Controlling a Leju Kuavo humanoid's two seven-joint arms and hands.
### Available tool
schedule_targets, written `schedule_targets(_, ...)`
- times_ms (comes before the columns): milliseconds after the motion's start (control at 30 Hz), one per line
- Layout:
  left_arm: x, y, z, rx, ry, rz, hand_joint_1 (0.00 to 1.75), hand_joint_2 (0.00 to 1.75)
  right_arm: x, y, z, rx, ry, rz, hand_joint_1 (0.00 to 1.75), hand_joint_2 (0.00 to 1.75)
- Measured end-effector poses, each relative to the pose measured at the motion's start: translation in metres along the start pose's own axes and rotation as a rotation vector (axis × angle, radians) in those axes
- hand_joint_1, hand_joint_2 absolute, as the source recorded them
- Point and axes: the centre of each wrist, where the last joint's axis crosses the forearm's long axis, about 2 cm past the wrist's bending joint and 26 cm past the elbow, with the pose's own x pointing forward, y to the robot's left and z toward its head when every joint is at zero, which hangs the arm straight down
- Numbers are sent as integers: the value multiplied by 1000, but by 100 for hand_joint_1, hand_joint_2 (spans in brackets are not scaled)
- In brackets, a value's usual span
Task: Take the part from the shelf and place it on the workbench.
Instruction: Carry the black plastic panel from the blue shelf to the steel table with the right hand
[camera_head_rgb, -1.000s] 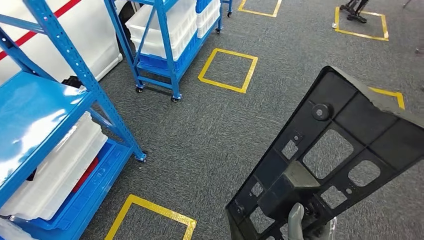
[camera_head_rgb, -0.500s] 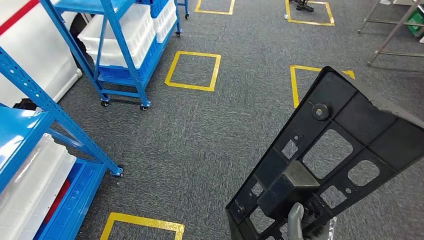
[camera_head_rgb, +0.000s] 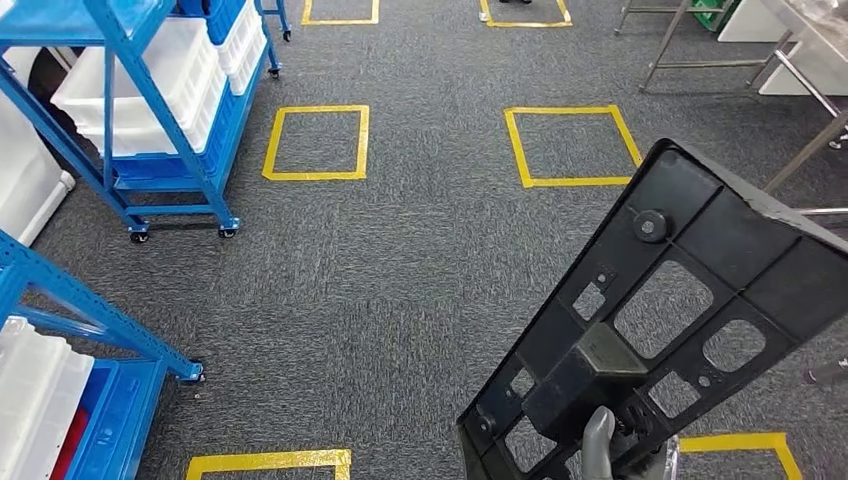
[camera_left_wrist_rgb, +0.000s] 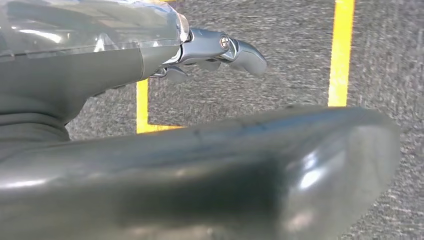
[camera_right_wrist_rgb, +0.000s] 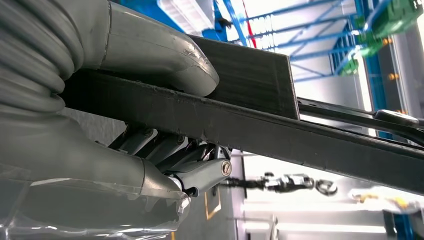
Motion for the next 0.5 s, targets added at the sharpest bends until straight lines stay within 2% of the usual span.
schedule_targets(500,-3,0,2,9,7,14,0,0,2,-1,1,-6,9,-15,175,175)
